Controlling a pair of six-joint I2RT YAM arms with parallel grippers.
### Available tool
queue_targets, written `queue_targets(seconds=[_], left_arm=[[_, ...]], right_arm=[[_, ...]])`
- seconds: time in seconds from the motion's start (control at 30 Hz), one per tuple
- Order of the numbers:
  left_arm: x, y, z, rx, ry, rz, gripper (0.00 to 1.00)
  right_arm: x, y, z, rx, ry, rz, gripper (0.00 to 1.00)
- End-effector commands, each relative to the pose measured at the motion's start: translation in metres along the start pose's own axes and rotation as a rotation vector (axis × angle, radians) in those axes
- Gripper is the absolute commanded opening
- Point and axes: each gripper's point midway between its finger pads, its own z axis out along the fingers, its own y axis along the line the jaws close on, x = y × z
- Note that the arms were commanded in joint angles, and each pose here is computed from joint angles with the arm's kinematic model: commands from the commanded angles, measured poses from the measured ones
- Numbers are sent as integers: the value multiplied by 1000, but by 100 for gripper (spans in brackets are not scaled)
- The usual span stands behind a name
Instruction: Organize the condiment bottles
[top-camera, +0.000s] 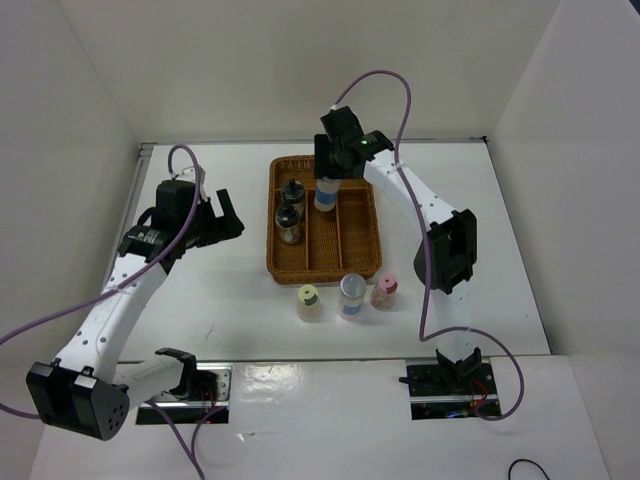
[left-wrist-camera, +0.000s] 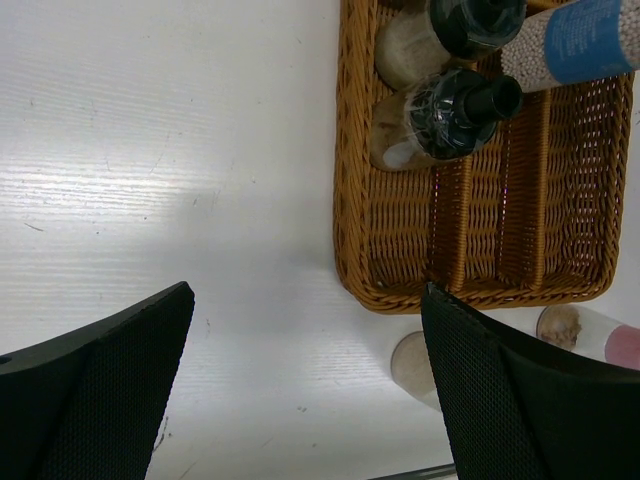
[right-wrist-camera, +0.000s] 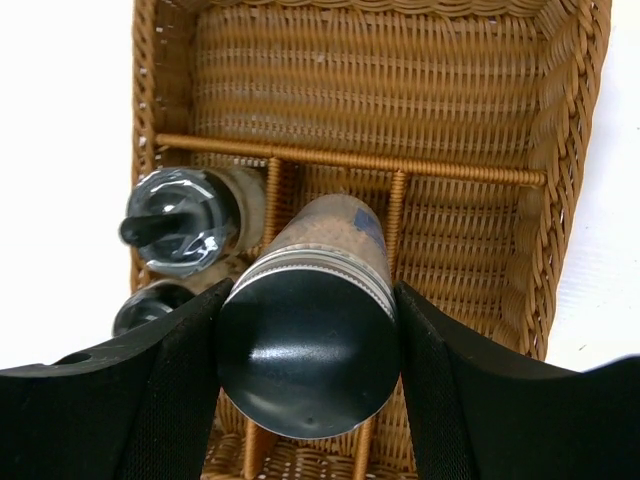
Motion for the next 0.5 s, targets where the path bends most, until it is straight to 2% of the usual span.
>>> queue_targets(seconds=[0.0, 0.47], left_arm=[[-7, -5, -3, 35, -41, 0, 100], [-8, -5, -6, 42, -57, 10, 100]], right_arm=[[-36, 17, -11, -30, -124, 6, 43], [-21, 25, 29, -2, -102, -12, 46]])
